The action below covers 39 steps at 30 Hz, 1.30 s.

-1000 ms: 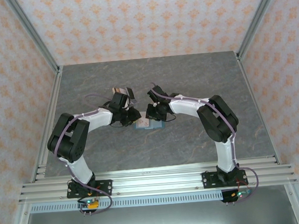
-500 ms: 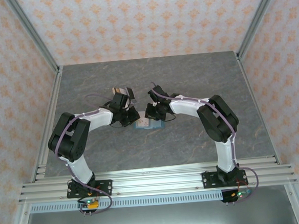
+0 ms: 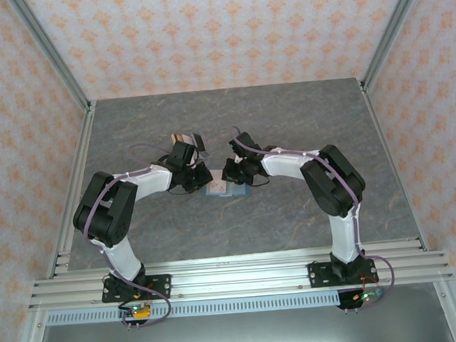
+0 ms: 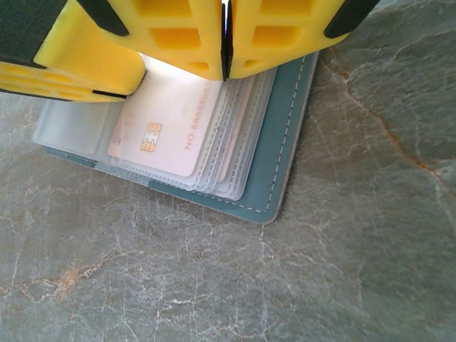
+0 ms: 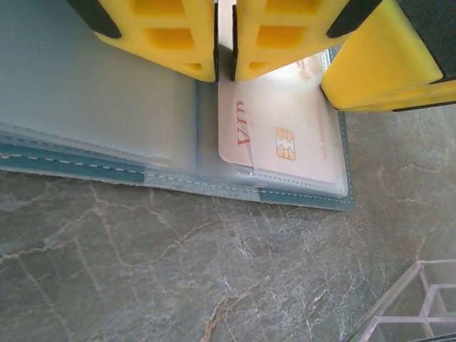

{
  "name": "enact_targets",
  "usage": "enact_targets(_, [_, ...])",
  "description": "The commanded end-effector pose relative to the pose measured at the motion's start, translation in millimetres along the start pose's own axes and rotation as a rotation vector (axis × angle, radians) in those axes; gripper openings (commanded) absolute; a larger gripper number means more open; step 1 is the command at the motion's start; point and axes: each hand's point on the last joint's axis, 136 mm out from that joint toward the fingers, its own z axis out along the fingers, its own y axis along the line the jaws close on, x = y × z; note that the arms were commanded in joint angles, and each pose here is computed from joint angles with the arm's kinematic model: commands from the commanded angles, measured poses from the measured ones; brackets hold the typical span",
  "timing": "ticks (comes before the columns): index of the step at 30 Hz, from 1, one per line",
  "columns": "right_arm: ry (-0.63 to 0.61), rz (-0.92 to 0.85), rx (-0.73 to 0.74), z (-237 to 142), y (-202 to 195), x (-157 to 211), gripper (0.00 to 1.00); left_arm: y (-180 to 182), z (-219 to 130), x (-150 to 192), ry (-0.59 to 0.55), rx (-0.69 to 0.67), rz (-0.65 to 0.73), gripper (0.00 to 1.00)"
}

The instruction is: Take the credit cards out of the card holder

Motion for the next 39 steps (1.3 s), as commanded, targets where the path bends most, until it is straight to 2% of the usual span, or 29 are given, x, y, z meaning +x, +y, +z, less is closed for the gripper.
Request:
enact_targets(1, [-0.023,-0.019,-0.071,-9.0,16.3,-3.1,0.11,33.1,8.9,14.1,0.032,-0.124,-0.009,0.11])
enact_targets(9, [-0.060,-0.009,-0.074,-20.0,10.0,-9.2,0.04,28.5,1.5,10.3,0.016,-0.122,-0.001,0.14])
enact_targets(14, [-0.077,-0.002,-0.024,-22.7,-3.1,-9.1,0.03,26.1,-3.6,7.9,0.005,-0.122,0.008,0.15])
enact_targets(19, [-0.081,0.011,-0.041,-21.2,-1.8,-9.0,0.02,24.9,-3.1,7.4,0.008,-0.121,0.011,0.15])
enact_targets(23, [-0.051,0.007,-0.127,-16.7,12.5,-6.2,0.13,27.7,-0.4,8.3,0.012,-0.129,0.007,0.15])
enact_targets(26, [-0.041,0.018,-0.133,-13.1,11.9,-5.8,0.21,31.2,1.9,10.4,0.017,-0.134,-0.001,0.14])
enact_targets(39, [-0.039,0.054,-0.071,0.2,-7.0,-6.3,0.27,36.4,4.6,16.6,0.034,-0.133,-0.015,0.14])
